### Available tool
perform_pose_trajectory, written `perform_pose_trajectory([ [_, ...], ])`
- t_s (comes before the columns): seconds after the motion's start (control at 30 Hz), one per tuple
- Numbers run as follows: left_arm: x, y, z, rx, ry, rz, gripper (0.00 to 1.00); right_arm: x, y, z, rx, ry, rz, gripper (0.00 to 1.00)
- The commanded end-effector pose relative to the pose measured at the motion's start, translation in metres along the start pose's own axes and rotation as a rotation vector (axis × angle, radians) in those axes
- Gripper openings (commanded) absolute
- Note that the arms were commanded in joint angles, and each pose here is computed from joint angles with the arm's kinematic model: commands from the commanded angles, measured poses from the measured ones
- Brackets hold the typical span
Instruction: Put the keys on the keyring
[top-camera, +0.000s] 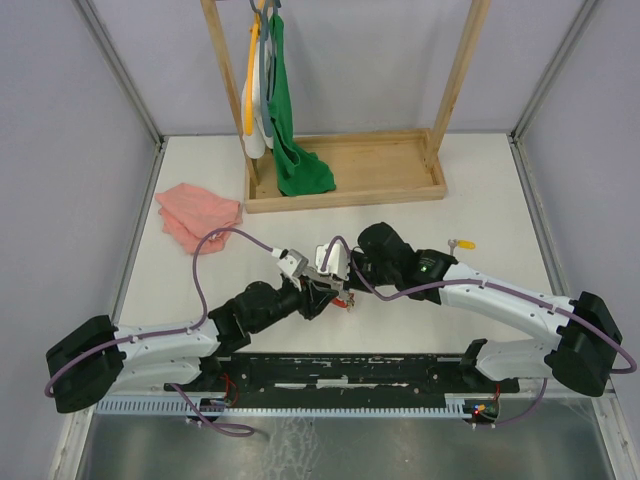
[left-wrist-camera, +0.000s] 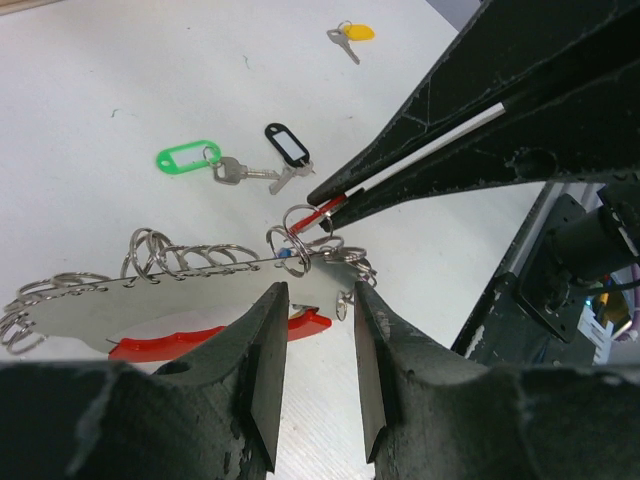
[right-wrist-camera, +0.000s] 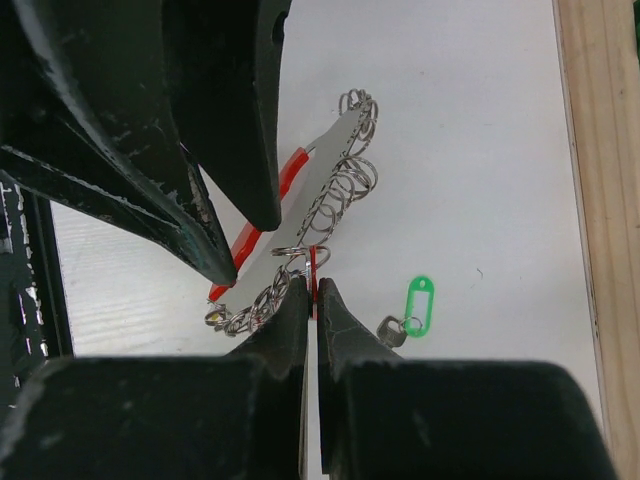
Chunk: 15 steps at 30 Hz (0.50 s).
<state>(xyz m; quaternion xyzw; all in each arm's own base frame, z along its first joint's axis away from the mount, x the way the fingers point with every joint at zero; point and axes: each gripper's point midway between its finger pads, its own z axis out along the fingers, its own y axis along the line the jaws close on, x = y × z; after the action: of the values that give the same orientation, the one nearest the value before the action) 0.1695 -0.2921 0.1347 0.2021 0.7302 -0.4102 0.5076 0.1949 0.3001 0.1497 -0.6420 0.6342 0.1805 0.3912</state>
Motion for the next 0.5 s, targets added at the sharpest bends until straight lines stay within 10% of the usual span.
perform_pose_trajectory([
  [0.0,-0.028,0.004,0.01,-0.073,-0.087,0.073,0.4,-0.028,-0.015,-0.006,0.055,-0.065,0.013,0.01],
  [0.47,-0.028,0.013,0.023,-0.12,-0.062,0.225,0.35,-0.03,-0.008,-0.006,0.027,-0.077,0.021,0.01],
])
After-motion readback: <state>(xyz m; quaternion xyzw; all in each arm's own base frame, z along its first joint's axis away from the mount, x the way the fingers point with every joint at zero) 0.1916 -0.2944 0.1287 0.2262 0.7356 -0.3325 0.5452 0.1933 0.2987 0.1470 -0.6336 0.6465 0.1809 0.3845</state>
